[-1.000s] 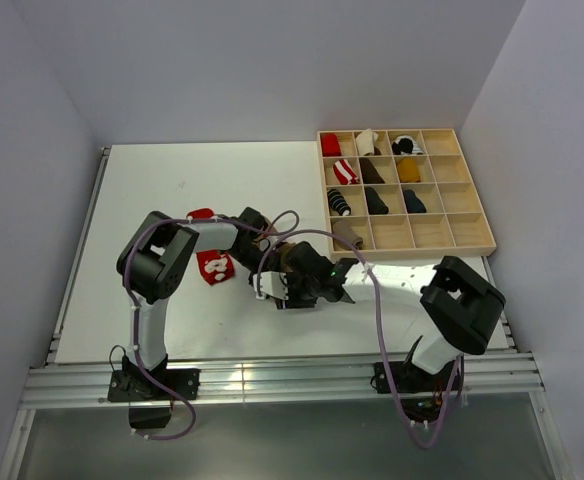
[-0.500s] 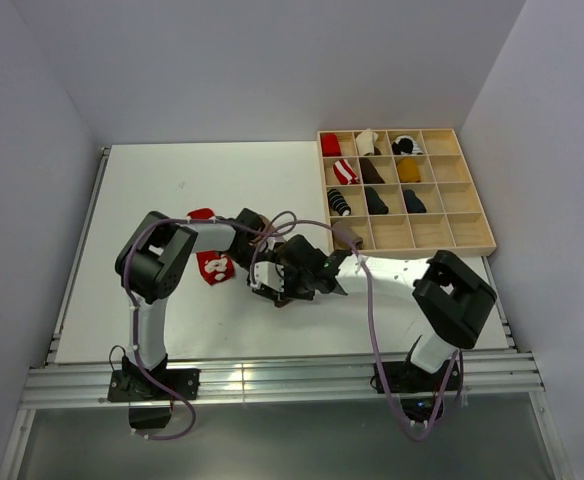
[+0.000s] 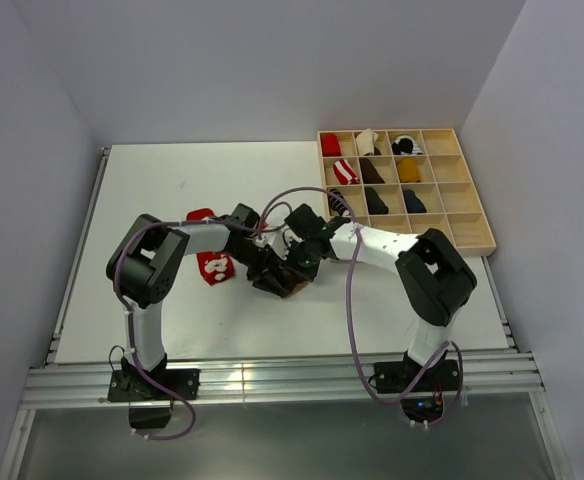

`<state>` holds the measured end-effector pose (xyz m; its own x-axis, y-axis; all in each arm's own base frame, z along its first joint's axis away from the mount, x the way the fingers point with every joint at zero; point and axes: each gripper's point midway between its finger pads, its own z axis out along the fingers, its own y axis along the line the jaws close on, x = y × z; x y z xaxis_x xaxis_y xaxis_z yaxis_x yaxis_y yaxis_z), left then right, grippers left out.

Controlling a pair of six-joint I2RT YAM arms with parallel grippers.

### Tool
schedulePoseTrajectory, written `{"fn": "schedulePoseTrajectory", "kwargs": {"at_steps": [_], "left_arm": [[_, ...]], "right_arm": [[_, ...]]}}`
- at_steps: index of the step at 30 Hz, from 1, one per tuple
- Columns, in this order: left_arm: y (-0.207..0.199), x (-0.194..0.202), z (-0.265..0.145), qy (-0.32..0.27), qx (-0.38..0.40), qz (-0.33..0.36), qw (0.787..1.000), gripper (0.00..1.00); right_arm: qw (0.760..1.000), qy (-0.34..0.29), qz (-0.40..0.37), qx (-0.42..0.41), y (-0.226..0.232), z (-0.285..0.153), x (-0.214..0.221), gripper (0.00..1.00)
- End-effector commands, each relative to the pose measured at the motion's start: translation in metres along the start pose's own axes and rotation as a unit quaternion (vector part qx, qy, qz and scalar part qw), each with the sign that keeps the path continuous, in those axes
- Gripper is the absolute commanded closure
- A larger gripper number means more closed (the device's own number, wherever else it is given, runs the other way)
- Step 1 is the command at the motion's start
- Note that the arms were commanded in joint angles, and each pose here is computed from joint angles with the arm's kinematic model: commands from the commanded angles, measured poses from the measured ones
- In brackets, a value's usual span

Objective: Roll the socks
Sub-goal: Roll the sock at the center of the board.

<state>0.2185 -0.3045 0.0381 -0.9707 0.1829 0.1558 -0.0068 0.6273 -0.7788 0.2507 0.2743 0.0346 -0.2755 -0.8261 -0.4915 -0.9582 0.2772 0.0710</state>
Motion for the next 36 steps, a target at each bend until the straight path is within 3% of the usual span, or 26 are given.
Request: {"fn": "schedulePoseTrajectory", "kwargs": {"at_steps": [1, 24, 32, 36], "left_arm": [[-0.012, -0.007, -0.007, -0.026, 0.008, 0.014, 1.0, 0.64], [-0.014, -0.044, -0.009, -0.099, -0.069, 0.052, 0.991, 0.64], [-0.003, -0.031, -0.003, -0.071, -0.1, 0.013, 0.992, 0.89], [0.001, -0.022, -0.007, -0.063, -0.118, -0.002, 0.991, 0.93]], "right_arm": [[0.999, 0.017, 0.042, -0.014, 0.002, -0.004, 0.004, 0.96], [0.98, 0.068, 0.18, -0.056, -0.012, 0.01, 0.019, 0.97], [0.982, 0.059, 0.177, -0.04, -0.023, 0.008, 0.02, 0.91], [0.984, 0.054, 0.168, -0.017, -0.033, 0.008, 0.02, 0.91]]}}
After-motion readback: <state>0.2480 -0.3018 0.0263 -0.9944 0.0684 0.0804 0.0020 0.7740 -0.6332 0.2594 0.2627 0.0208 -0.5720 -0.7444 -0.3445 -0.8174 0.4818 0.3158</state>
